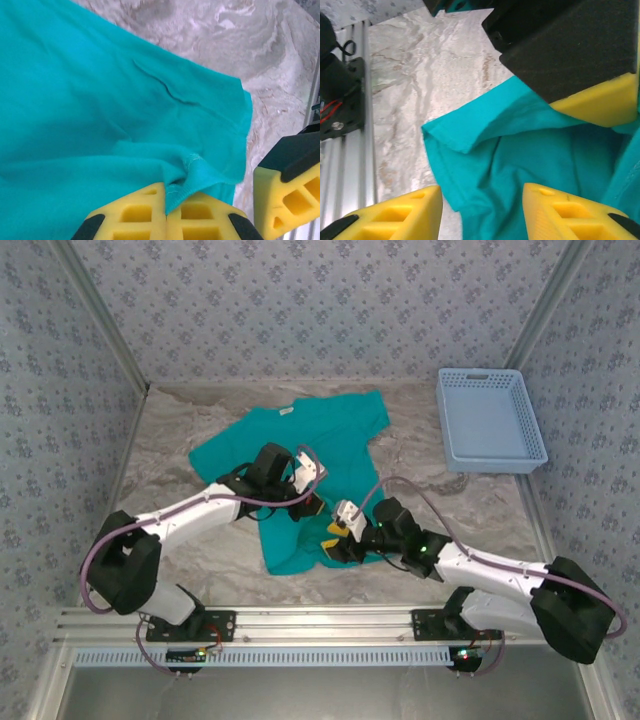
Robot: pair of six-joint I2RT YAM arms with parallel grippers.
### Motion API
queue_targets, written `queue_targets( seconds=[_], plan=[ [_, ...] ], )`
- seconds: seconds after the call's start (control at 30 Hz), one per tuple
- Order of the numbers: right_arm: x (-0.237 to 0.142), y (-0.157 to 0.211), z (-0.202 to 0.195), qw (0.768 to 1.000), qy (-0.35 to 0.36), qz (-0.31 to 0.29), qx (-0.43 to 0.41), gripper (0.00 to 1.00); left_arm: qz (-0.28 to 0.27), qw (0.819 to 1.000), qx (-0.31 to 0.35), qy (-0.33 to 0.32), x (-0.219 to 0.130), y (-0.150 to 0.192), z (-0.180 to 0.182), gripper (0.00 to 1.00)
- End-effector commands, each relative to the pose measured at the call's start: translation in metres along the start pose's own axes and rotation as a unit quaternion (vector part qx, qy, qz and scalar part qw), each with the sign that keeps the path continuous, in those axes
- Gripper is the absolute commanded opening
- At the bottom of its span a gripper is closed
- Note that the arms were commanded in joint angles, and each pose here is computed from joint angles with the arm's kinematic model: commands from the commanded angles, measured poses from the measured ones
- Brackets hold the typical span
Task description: Fold the inside-out t-shirt
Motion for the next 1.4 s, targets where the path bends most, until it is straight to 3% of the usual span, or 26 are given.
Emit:
queue_targets(
  seconds=[0.0,0.1,0.23,0.33,0.47,0.63,0.97,1.37],
  plan=[
    [0.001,0.003,0.006,0.999,-0.001,-0.012,0.032,0.56,0.011,0.999,-0.045,0.026,-0.008,-0.008,0.002,0.0],
    [0.024,0.004,0.015,0.999,-0.02,0.03,0.023,0.57,0.002,0.997,-0.074,0.026,-0.012,-0.012,0.012,0.0],
    [0.054,0.001,0.02,1.0,-0.003,0.029,0.013,0.57,-0.003,0.996,-0.081,0.023,-0.02,-0.019,0.018,0.0],
    [0.07,0.0,0.0,0.995,0.095,0.002,0.036,0.57,0.007,0.996,-0.081,0.027,-0.025,-0.022,0.016,0.0],
    [0.073,0.005,-0.028,0.967,0.238,-0.025,0.084,0.56,0.006,0.996,-0.09,0.023,-0.04,-0.025,0.008,0.0],
    [0.092,0.004,-0.031,0.948,0.305,-0.052,0.075,0.63,-0.015,0.994,-0.1,0.039,-0.058,-0.033,-0.007,0.0],
    [0.124,-0.012,-0.052,0.935,0.323,-0.057,0.135,0.77,-0.018,0.997,-0.065,0.036,-0.086,-0.051,-0.029,0.0],
    [0.159,0.014,-0.091,0.922,0.357,0.031,0.145,0.75,-0.029,0.999,-0.035,0.016,-0.097,-0.068,-0.033,0.0]
  ],
)
Point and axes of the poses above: each hand's point on the last joint's axis, 136 mm out from that joint toward the fingers, its own x axis out along the fingers, its own z axis along the line the jaws close on, y = z × x, the point moved 10 cm from there along -x, back along the fingers, and after that the axes turned 13 degrees about x, right-handed, at the moved point
